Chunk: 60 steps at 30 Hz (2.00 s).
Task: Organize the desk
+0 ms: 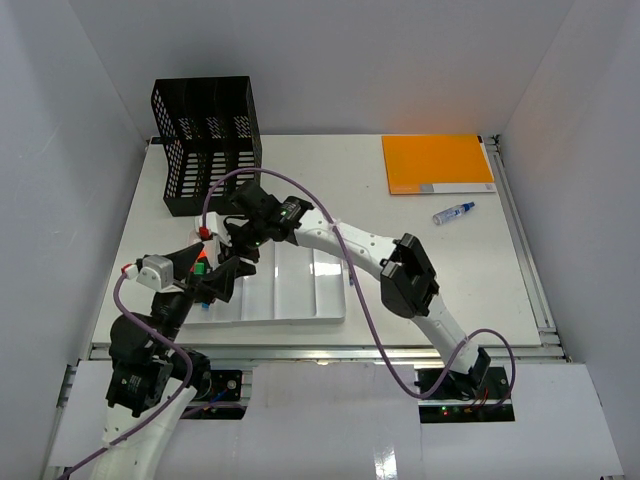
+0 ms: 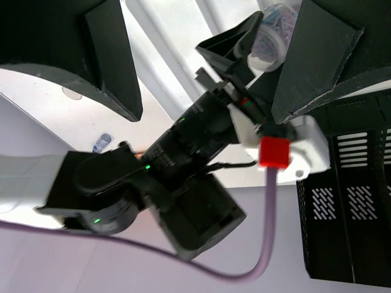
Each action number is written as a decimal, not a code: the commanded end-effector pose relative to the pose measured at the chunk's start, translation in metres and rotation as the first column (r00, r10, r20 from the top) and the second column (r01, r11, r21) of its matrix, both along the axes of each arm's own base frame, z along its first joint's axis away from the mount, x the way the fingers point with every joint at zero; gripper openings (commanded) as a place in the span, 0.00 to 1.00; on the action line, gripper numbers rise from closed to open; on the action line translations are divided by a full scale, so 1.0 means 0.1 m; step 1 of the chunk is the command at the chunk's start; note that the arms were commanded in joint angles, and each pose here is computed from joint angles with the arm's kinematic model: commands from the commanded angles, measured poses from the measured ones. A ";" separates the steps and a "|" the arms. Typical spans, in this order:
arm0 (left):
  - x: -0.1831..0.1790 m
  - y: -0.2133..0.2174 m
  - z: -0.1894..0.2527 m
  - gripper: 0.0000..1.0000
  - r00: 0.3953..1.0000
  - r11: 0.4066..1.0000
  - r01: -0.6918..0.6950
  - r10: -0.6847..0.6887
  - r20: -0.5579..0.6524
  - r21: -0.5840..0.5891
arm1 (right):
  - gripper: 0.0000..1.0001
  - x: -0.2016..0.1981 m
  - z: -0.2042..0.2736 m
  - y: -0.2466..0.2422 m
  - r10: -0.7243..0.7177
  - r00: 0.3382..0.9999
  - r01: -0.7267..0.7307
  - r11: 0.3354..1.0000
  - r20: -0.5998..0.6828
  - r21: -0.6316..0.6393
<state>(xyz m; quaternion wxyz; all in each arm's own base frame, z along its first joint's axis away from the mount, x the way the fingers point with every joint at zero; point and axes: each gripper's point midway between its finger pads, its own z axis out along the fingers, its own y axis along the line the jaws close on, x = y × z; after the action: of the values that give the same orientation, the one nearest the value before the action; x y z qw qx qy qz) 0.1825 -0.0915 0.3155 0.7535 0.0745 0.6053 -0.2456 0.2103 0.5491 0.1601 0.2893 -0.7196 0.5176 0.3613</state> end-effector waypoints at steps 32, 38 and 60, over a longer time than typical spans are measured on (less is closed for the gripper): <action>-0.05 0.03 0.09 0.98 0.999 1.000 -0.006 0.007 0.049 -0.025 | 0.91 0.29 0.32 -0.45 -0.124 0.992 0.123 0.989 0.000 0.079; 0.06 -0.12 -0.04 0.98 0.998 0.998 0.054 -0.055 -0.032 -0.031 | 0.91 0.47 0.53 -1.30 -0.241 0.970 0.243 0.967 -0.029 0.082; 2.03 -2.23 -1.48 0.76 0.533 0.978 0.186 -0.023 -0.846 0.091 | 0.79 1.11 0.69 -4.73 -0.843 0.395 0.916 0.330 -0.365 0.228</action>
<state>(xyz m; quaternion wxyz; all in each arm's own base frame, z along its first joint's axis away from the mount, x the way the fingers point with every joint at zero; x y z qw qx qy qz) 0.3603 -0.2918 0.1915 0.3826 0.0517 0.8670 -0.3150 0.3396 0.0664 0.2131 0.4975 -0.1920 0.8024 0.2678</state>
